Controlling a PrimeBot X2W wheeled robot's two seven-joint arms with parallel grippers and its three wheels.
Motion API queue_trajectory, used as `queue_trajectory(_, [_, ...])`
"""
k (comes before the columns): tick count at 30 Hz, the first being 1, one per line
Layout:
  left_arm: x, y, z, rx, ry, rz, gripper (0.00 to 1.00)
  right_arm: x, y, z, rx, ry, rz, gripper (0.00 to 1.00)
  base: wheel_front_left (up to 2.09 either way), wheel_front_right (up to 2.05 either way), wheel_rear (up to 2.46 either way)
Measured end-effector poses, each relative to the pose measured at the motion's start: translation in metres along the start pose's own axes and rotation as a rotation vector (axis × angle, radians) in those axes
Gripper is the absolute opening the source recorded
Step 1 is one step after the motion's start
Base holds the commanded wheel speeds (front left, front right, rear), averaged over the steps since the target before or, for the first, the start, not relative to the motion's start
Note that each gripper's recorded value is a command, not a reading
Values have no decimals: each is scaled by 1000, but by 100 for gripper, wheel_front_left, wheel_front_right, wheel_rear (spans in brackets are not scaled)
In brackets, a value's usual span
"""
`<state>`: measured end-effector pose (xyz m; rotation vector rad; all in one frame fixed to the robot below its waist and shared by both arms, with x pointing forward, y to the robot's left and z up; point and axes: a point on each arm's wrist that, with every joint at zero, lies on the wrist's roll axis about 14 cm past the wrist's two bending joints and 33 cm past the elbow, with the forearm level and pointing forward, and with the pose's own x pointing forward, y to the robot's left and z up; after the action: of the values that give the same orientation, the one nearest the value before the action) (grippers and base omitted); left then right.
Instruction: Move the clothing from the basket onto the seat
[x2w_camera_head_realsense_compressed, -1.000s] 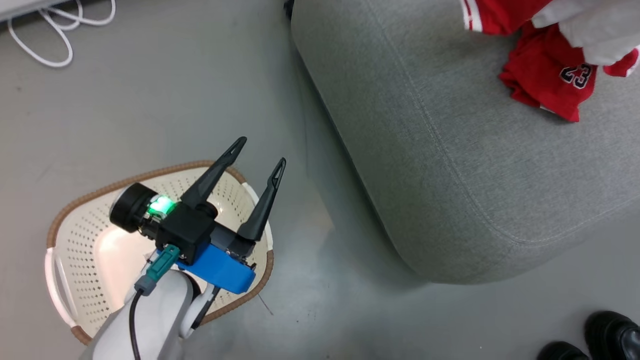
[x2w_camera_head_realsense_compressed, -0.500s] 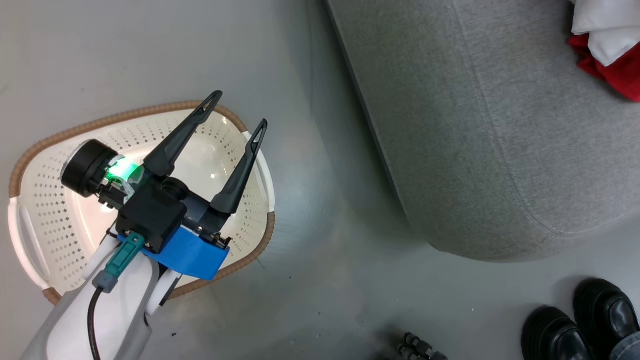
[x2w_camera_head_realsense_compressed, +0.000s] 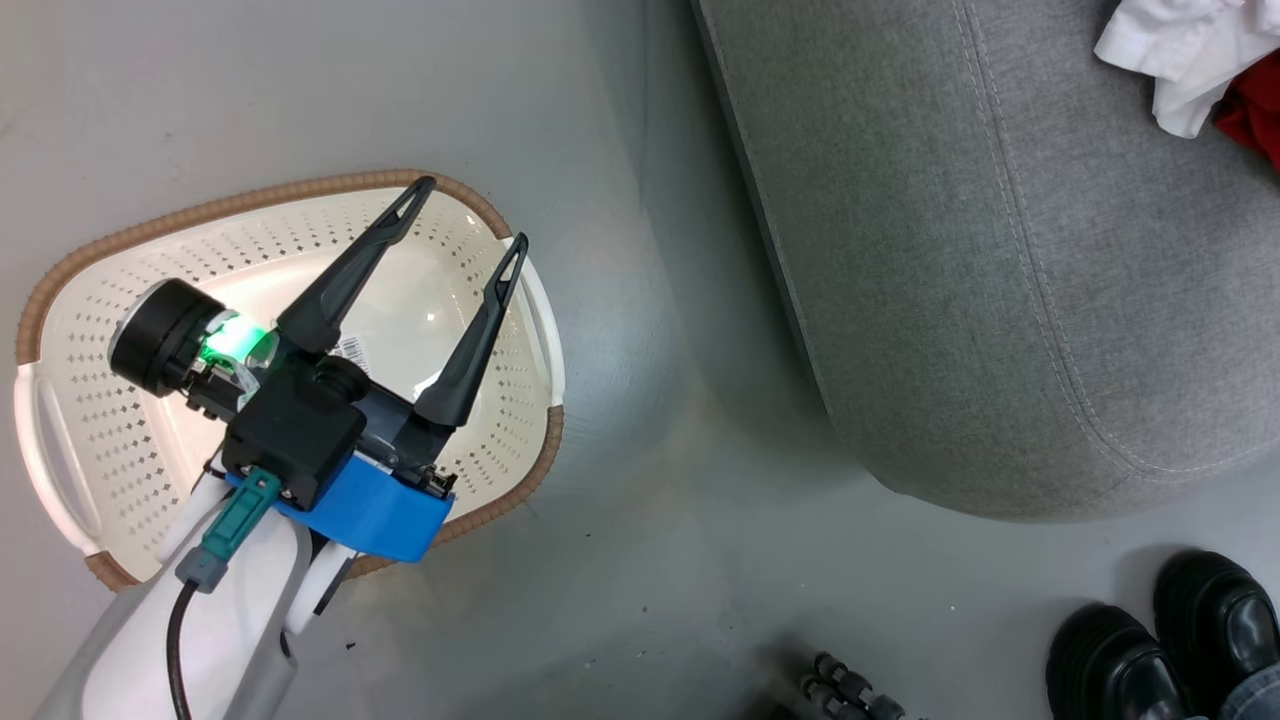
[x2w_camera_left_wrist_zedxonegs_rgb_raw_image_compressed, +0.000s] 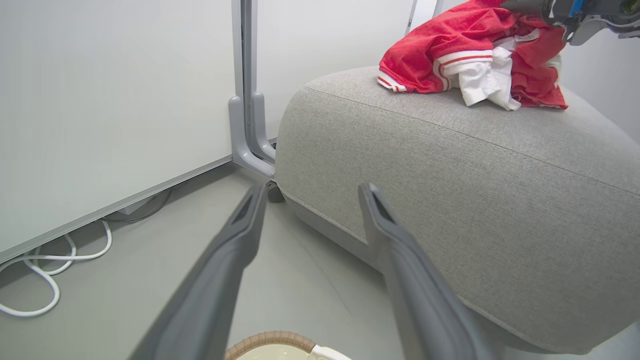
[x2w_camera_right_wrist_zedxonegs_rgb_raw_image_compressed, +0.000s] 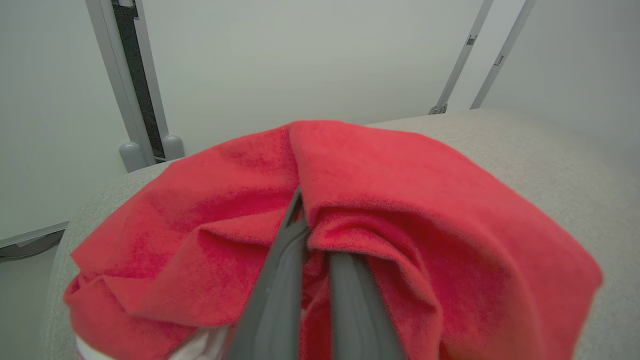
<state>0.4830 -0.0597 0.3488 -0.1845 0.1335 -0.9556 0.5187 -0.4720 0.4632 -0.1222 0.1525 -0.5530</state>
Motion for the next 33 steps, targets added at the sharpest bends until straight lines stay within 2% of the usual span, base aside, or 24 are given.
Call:
queue_trajectory(1, [0, 0, 0, -1, -1, 0, 100, 0, 1, 0, -1, -1, 1, 39, 0, 0, 0])
queue_trajectory(3, [0, 0, 2, -1, -5, 1, 100, 0, 4, 1, -8, -3, 12, 89, 0, 0, 0])
queue_trajectory(4, [0, -1, 3, -1, -7, 0, 100, 0, 6, 1, -14, -1, 19, 100, 0, 0, 0])
queue_trajectory(18, [0, -7, 14, 3, -23, 5, 100, -8, 11, 11, -4, -26, 51, 100, 0, 0, 0])
queue_trajectory(27, [-5, -16, 39, 1, -47, 43, 100, -33, 9, 11, 16, -25, 83, 100, 0, 0, 0])
queue_trajectory(33, [-21, -21, 66, -9, -78, 111, 100, -56, 10, 12, 46, -29, 116, 100, 0, 0, 0])
